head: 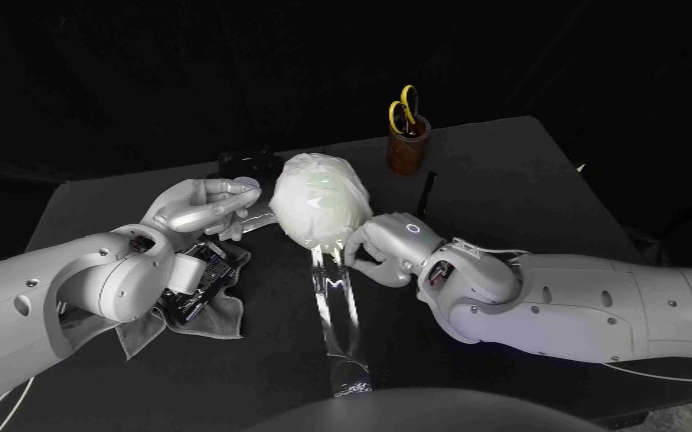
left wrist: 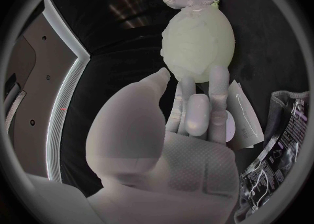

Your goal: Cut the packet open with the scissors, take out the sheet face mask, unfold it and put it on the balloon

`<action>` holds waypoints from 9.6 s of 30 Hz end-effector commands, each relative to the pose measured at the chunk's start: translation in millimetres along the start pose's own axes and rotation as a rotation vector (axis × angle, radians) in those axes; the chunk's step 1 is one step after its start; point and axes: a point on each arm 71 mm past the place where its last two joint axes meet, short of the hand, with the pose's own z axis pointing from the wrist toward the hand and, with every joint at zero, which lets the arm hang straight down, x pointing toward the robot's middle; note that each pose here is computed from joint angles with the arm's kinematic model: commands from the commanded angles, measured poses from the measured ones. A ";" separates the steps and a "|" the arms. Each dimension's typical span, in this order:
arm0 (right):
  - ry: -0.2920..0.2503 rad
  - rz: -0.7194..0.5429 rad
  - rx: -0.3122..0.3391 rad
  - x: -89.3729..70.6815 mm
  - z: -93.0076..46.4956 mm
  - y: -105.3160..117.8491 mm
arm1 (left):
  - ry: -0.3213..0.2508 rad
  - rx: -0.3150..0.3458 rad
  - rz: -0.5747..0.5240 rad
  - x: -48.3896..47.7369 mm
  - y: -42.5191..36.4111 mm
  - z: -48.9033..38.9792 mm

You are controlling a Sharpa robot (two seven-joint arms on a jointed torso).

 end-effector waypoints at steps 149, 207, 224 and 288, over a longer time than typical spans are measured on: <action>-0.159 0.894 0.331 -48.6 21.2 -85.7 | -0.075 0.027 0.213 21.7 3.2 27.1; -0.185 0.834 0.354 -54.9 15.7 -95.6 | -0.127 0.151 0.273 18.9 -7.0 21.8; -0.190 0.862 0.343 -56.2 17.5 -95.1 | -0.098 0.250 0.281 29.9 -30.5 27.3; -0.116 0.879 0.326 -46.6 33.2 -79.0 | 0.162 0.247 0.665 85.0 -43.2 65.3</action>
